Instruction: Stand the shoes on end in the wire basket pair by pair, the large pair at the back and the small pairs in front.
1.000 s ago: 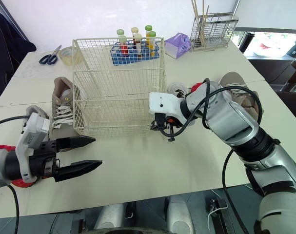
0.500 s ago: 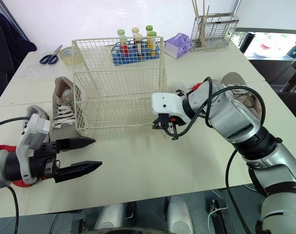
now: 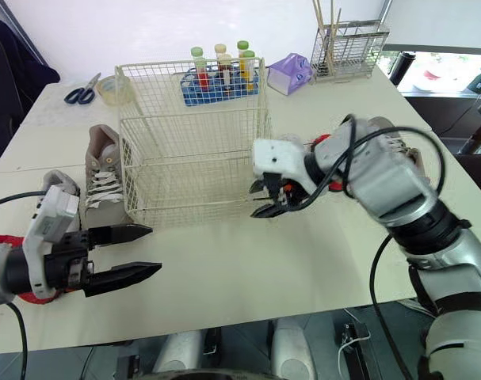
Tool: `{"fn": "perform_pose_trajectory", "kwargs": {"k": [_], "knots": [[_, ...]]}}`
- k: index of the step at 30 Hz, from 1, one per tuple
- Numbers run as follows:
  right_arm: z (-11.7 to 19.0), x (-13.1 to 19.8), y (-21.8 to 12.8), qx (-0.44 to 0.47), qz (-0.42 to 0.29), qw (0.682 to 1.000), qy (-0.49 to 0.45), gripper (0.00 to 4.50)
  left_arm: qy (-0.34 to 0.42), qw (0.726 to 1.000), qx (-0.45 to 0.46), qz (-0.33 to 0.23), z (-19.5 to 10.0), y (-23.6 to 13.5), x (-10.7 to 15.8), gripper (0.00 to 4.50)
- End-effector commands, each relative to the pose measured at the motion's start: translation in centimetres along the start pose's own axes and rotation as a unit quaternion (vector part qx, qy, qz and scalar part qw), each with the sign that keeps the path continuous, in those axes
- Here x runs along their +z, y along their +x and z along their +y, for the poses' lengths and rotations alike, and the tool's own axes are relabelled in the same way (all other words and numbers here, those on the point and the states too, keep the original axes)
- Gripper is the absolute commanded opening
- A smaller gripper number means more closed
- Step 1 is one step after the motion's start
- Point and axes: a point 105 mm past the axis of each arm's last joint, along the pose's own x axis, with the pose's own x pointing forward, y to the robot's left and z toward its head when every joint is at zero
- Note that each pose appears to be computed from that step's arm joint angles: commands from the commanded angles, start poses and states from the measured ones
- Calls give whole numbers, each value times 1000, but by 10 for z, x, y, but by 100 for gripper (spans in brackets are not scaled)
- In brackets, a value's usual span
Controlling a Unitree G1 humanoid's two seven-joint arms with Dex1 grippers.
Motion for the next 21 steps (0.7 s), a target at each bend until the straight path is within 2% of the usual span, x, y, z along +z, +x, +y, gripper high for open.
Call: {"fn": "perform_pose_trajectory", "kwargs": {"k": [1, 4, 6, 7, 9, 10, 11, 13, 17, 19, 21], "knots": [[8, 43, -55, 18, -125, 991, 53, 263, 5, 1000, -7, -11, 2, -4, 6, 450], [9, 62, -95, 30, -240, 965, 98, 263, 1, 999, -33, -25, 0, 2, 11, 450], [-13, 54, -116, -47, -296, 944, 135, 263, 8, 998, -59, -35, -4, 10, 17, 450], [-31, 40, -122, -120, -303, 933, 154, 263, 16, 997, -72, -38, -7, 15, 20, 450], [-50, 0, -128, -224, -267, 917, 193, 263, 33, 994, -99, -42, -11, 26, 25, 450], [-50, -18, -132, -248, -250, 914, 203, 317, 44, 992, -109, -45, -14, 32, 28, 450], [-46, -42, -138, -288, -227, 904, 219, 350, 57, 989, -128, -50, -19, 40, 32, 450], [-42, -77, -156, -383, -194, 874, 227, 443, 81, 983, -158, -57, -28, 52, 39, 450], [-11, -119, -169, -522, -110, 827, 180, 448, 120, 972, -198, -48, -41, 65, 43, 450], [8, -134, -181, -590, -109, 773, 208, 448, 135, 967, -213, -47, -46, 69, 46, 450], [25, -149, -191, -631, -102, 731, 237, 448, 140, 962, -226, -55, -48, 72, 51, 450]]}}
